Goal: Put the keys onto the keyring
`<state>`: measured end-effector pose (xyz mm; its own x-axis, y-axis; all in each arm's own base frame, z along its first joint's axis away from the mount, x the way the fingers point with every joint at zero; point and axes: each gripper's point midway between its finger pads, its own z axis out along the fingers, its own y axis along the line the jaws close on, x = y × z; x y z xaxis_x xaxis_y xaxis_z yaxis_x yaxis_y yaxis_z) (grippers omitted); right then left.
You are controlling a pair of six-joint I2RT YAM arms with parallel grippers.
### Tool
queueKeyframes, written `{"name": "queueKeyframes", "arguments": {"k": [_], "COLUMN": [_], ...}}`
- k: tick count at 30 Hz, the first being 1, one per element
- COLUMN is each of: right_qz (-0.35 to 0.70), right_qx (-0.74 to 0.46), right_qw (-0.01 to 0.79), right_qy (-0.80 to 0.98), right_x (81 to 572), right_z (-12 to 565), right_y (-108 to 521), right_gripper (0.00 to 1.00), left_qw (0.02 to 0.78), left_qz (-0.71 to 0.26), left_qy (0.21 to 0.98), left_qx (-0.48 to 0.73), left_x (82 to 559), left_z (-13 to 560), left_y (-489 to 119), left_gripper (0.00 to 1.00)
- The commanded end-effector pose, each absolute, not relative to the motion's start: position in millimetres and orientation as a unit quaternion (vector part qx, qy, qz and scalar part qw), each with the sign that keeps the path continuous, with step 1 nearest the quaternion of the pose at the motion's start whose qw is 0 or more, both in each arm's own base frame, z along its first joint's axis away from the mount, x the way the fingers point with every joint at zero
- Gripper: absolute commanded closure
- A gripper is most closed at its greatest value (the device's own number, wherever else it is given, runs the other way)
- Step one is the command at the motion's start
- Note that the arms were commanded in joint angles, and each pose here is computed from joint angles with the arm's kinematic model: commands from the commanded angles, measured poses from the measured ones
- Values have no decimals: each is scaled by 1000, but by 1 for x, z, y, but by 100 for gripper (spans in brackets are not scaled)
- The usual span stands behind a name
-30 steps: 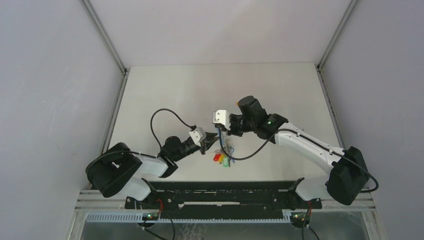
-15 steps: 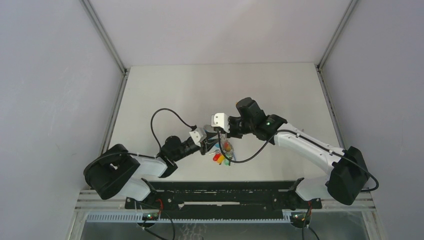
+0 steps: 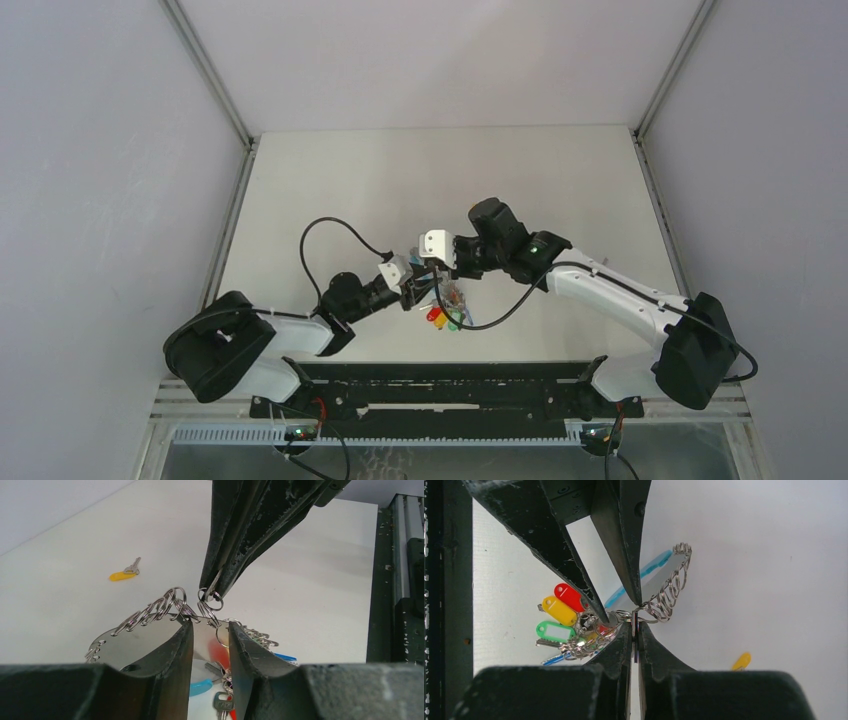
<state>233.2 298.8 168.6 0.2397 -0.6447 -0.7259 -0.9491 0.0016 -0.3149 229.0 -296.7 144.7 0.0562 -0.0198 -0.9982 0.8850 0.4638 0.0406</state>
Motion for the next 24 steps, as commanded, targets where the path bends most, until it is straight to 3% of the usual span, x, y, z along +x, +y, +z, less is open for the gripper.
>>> {"name": "queueKeyframes", "arguments": {"k": [1, 15, 24], "right_qz": [193, 195, 184], "right_qx": [-674, -680, -679], "right_qw": [448, 445, 444], "right_qy": [555, 549, 555], "right_x": [238, 230, 230], "right_z": [209, 210, 211], "right_y": [315, 317, 312], "right_gripper": [100, 100, 100], "left_qw": [665, 669, 664], "left_qz": [-376, -363, -357], "left_qy": [536, 535, 537], "left_qx": [360, 368, 379], "left_x": [235, 239, 237], "left_z": [187, 187, 181], "left_y": [-308, -309, -308], "left_gripper": [64, 72, 99]}}
